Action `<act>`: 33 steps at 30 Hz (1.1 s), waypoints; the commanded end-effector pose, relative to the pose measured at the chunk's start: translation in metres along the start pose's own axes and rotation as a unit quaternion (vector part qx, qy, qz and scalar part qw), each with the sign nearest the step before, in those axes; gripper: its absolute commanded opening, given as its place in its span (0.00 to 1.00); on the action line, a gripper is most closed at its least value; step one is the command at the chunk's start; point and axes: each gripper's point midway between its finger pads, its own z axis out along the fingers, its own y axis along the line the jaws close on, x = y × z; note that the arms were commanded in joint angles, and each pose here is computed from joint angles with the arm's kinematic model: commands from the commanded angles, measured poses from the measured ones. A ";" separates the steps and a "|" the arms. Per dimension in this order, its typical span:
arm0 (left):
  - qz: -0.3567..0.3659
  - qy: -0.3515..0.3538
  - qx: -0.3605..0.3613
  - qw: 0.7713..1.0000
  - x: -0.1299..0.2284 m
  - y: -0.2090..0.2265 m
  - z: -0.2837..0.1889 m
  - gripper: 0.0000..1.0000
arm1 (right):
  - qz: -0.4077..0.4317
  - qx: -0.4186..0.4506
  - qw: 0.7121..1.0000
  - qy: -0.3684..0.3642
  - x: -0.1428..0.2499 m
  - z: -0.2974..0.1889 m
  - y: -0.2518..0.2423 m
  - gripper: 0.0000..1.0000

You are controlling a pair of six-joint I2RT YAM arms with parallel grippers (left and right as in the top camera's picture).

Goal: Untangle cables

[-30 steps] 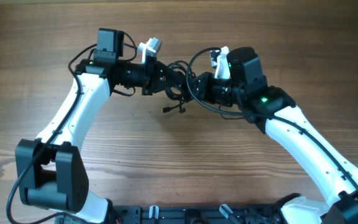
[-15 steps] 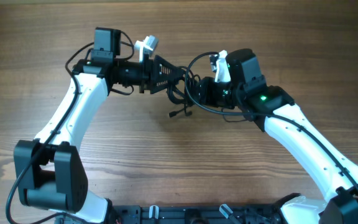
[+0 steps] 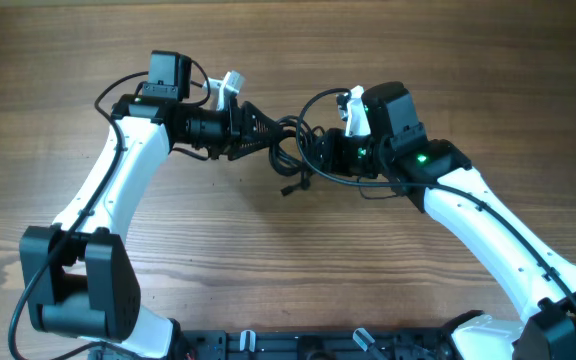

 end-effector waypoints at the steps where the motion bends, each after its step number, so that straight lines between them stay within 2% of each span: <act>1: 0.071 0.002 -0.012 0.997 0.005 -0.009 0.005 0.39 | -0.008 0.000 1.000 0.004 0.000 0.003 -0.002 0.04; 4: 0.113 0.015 -0.010 0.993 0.011 -0.014 0.013 0.30 | -0.007 0.002 1.000 0.006 0.002 0.002 -0.003 0.04; 6: 0.146 0.018 -0.009 0.989 0.013 -0.015 0.015 0.29 | -0.023 0.004 1.000 0.010 0.004 0.002 -0.004 0.04; 11: 0.191 0.010 -0.017 0.981 0.008 -0.010 0.011 0.30 | -0.179 -0.046 0.981 0.059 0.026 0.000 0.007 0.04; 14: 0.188 0.001 -0.026 0.982 0.003 -0.005 0.005 0.30 | -0.290 -0.107 0.947 0.085 0.044 -0.004 0.020 0.04; 18: 0.187 0.000 -0.026 0.982 0.003 -0.004 0.004 0.30 | -0.349 -0.117 0.926 0.087 0.049 -0.005 0.019 0.04; 26: 0.210 0.055 -0.016 0.976 0.035 0.001 0.002 0.34 | -0.358 -0.116 0.923 0.079 0.045 -0.006 0.018 0.04; 33: 0.175 0.040 -0.012 0.984 0.029 0.009 -0.015 0.34 | -0.311 -0.091 0.943 0.081 0.041 -0.004 0.012 0.04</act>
